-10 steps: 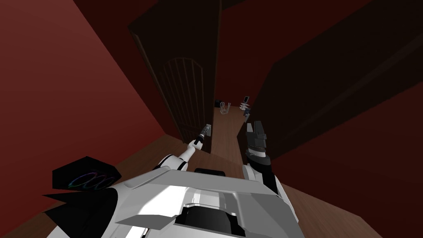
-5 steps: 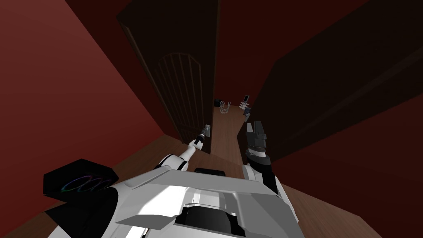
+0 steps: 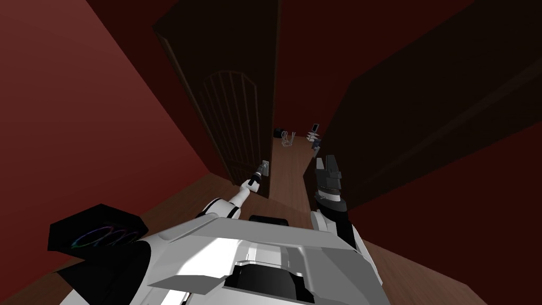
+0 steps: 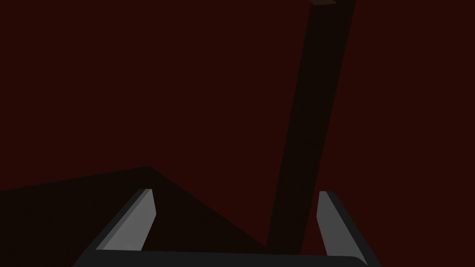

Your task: Push the door open

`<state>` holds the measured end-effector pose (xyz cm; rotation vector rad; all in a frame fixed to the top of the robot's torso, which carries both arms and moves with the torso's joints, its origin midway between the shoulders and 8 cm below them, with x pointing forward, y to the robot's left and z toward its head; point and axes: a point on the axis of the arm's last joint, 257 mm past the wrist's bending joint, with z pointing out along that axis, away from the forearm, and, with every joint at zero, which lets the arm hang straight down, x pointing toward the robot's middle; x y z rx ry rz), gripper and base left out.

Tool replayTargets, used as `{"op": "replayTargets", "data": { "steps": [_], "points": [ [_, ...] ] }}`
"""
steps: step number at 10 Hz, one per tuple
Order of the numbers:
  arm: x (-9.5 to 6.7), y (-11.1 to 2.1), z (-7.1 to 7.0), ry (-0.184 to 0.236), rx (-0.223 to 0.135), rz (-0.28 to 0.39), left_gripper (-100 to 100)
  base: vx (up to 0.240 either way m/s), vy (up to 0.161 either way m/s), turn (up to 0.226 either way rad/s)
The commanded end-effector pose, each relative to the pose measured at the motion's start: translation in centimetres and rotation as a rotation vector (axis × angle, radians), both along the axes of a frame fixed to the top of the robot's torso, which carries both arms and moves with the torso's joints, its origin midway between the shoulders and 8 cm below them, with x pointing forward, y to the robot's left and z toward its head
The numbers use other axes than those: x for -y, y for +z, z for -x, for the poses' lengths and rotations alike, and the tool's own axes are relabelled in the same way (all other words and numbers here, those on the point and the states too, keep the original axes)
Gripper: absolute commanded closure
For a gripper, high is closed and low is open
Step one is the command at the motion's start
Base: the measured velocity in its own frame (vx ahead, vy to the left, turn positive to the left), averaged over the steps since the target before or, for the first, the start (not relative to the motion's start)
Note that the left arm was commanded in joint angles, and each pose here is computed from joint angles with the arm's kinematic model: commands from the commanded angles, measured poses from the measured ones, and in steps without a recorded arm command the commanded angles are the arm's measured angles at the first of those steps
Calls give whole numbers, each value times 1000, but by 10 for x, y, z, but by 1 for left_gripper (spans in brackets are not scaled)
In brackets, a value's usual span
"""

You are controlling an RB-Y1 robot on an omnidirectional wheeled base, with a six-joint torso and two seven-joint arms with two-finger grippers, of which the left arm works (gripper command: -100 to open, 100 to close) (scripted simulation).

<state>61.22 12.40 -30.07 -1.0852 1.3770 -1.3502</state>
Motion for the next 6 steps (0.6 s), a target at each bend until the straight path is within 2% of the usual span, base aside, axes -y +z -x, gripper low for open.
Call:
{"op": "replayTargets", "data": {
  "steps": [1,4,5,6],
  "points": [
    [-14,8,-6,20,19,-4,100,157,-91,36],
    [-35,8,-9,54,18,-10,100,163,-105,32],
    [-35,8,-9,54,18,-10,100,124,-82,30],
    [-47,8,-10,74,17,-12,100,134,-77,31]
  ]
}}
